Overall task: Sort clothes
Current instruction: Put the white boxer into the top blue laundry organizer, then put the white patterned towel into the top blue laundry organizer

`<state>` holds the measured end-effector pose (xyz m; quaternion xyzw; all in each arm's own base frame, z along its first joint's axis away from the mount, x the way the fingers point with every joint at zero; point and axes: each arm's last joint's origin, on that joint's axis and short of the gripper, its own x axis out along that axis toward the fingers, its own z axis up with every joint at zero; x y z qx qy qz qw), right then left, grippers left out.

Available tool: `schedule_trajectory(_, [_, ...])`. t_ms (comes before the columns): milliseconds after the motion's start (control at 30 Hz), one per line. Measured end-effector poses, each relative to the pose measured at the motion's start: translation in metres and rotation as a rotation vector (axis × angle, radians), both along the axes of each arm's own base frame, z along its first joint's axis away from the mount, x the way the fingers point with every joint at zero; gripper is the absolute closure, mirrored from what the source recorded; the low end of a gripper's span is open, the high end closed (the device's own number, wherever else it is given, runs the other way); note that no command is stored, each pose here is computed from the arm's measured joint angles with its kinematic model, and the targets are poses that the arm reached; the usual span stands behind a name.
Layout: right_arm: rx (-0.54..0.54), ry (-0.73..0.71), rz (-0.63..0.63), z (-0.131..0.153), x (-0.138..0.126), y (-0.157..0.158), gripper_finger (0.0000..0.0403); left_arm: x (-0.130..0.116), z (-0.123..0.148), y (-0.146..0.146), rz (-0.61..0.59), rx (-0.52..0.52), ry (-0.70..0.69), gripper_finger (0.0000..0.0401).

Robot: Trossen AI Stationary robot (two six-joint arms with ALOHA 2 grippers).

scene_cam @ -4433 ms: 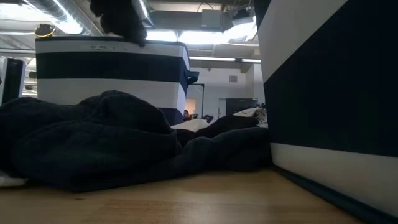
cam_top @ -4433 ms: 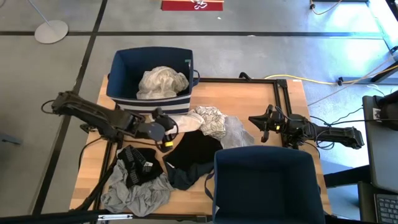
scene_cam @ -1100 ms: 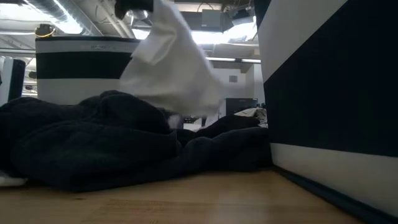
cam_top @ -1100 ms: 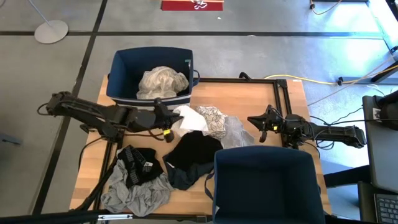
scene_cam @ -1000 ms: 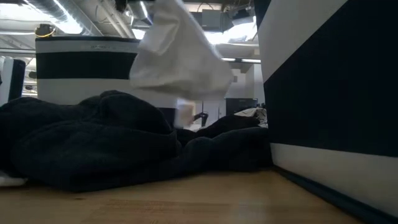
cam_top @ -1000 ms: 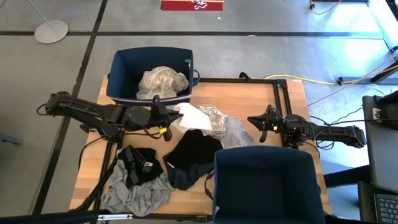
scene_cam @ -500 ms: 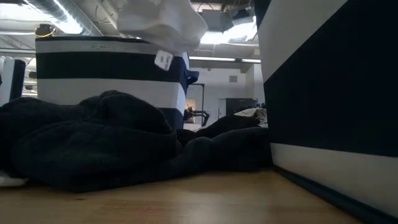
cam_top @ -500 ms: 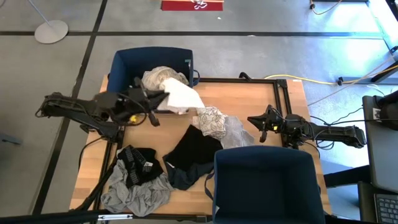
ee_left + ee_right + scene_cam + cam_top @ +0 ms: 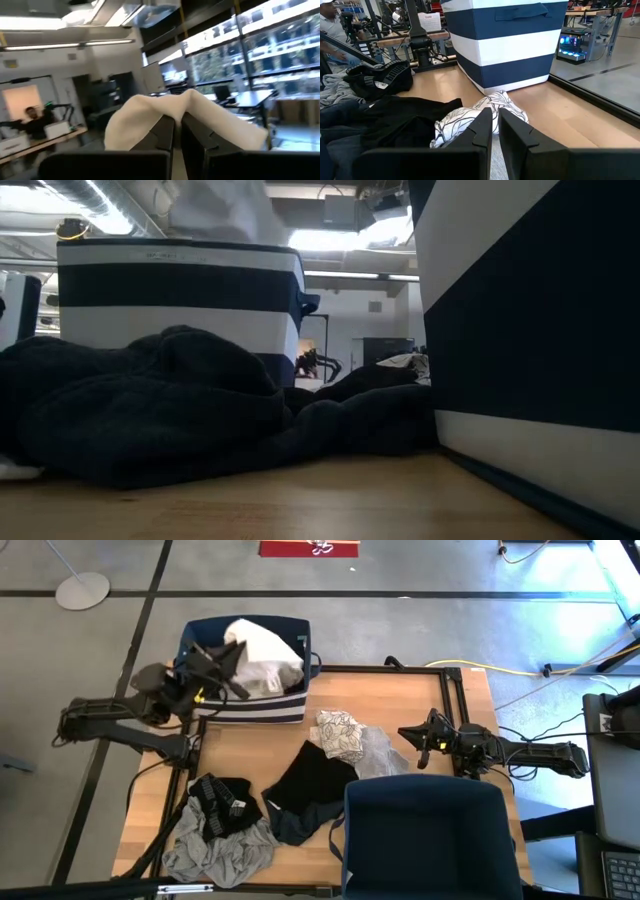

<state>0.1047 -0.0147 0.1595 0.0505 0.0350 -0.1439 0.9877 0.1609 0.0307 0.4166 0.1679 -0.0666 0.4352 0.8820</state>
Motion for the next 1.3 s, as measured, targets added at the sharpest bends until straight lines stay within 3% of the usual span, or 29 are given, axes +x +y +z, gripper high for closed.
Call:
schedule_trajectory(733, [0.017,-0.005,-0.001,0.0,0.0,0.0,0.0368,0.015,-0.052,0.06,0.284,-0.253,0.276,0.038])
schedule_trajectory(1133, [0.018,-0.005,0.0,0.0,0.0,0.0,0.0368,0.028,-0.081,0.081,0.358,-0.389,0.368,0.0284])
schedule_trajectory(1300, [0.018,-0.004,0.0,0.0,0.0,0.0,0.0368,0.026,-0.089,0.086,0.281,-0.487,0.355,0.0242])
